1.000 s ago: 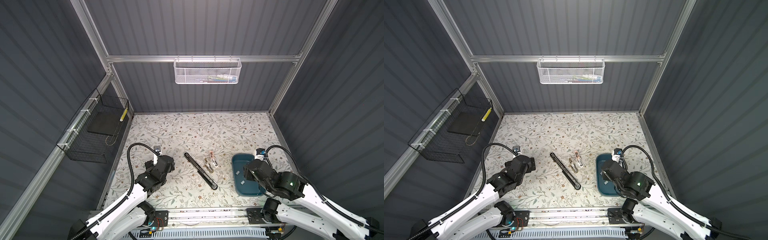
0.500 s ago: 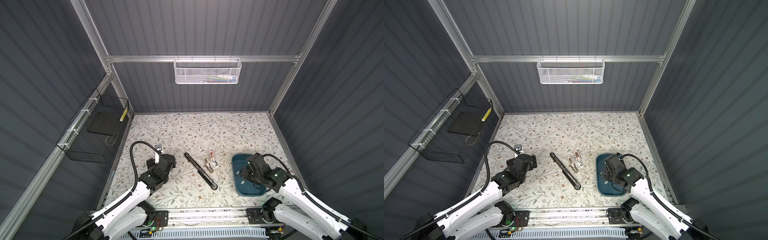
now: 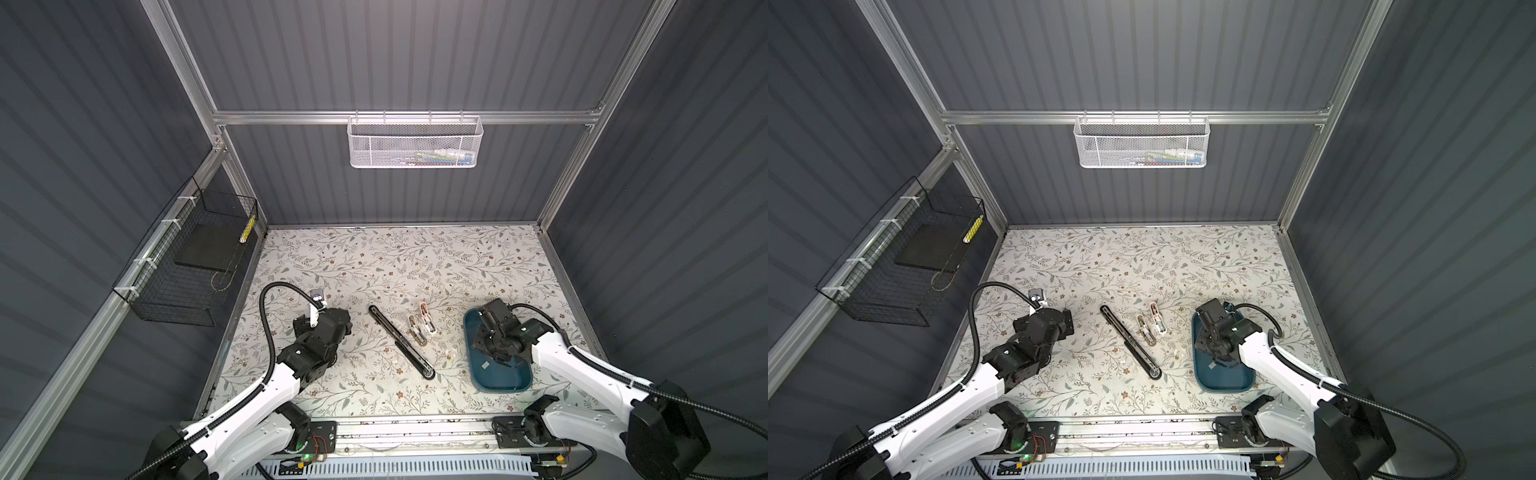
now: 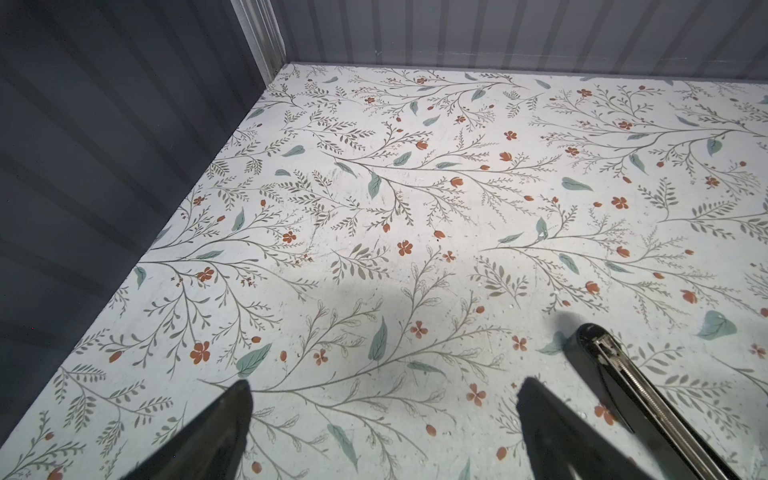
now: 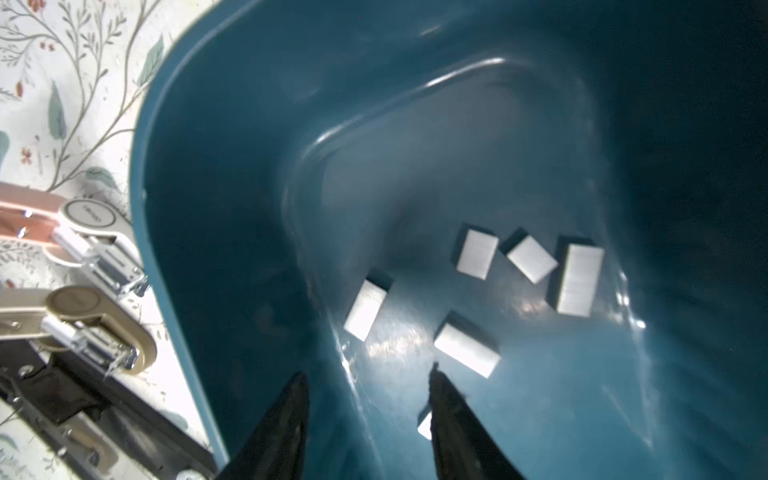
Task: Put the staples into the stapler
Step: 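Move the right gripper over the teal tray toward the white staple strips, then lower the open right gripper into the teal tray toward a staple strip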
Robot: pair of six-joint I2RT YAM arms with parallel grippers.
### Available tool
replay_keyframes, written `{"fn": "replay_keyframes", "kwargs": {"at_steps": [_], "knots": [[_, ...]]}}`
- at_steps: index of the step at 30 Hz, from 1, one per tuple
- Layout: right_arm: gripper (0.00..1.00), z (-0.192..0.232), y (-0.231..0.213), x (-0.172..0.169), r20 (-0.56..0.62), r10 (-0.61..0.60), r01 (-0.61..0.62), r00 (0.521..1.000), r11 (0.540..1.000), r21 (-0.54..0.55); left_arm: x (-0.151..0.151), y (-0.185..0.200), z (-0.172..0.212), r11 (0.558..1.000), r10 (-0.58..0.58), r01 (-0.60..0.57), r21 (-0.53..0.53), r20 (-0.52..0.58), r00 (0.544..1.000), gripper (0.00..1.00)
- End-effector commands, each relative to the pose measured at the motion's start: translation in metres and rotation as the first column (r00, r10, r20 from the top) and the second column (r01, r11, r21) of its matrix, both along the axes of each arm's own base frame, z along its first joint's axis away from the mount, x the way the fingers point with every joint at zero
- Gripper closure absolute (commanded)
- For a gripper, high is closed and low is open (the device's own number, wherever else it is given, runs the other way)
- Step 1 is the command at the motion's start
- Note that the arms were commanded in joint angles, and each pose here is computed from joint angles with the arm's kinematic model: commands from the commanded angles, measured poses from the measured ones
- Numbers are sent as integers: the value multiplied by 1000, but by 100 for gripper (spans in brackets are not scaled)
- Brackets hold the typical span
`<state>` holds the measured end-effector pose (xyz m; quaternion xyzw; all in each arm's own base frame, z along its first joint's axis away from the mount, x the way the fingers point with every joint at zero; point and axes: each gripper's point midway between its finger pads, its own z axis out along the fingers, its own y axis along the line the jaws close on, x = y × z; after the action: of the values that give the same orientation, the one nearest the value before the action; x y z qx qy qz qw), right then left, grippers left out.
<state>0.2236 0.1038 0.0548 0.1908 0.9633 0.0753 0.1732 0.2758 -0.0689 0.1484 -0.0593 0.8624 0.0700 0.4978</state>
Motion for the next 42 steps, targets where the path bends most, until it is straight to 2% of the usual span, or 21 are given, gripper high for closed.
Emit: {"fn": "replay_keyframes", "kwargs": {"at_steps": [1, 13, 24, 34, 42], "knots": [[52, 3, 4, 15, 13, 8, -8, 1000, 1000, -10, 3, -1, 3, 1000, -1, 0, 12, 16, 1000, 0], [55, -15, -9, 19, -70, -31, 21, 997, 991, -136, 3, -1, 4, 1000, -5, 5, 9, 22, 1000, 0], [58, -33, 2, 16, -98, -16, 8, 995, 997, -77, 3, -1, 5, 1000, -6, 6, 7, 26, 1000, 0], [62, -42, -4, 3, -134, -35, 23, 990, 996, -88, 3, -2, 5, 1000, -6, 6, 9, 24, 1000, 0], [72, -46, -12, -5, -149, -40, 22, 988, 992, -122, 3, -1, 5, 1000, -5, 4, 8, 26, 1000, 0]]}}
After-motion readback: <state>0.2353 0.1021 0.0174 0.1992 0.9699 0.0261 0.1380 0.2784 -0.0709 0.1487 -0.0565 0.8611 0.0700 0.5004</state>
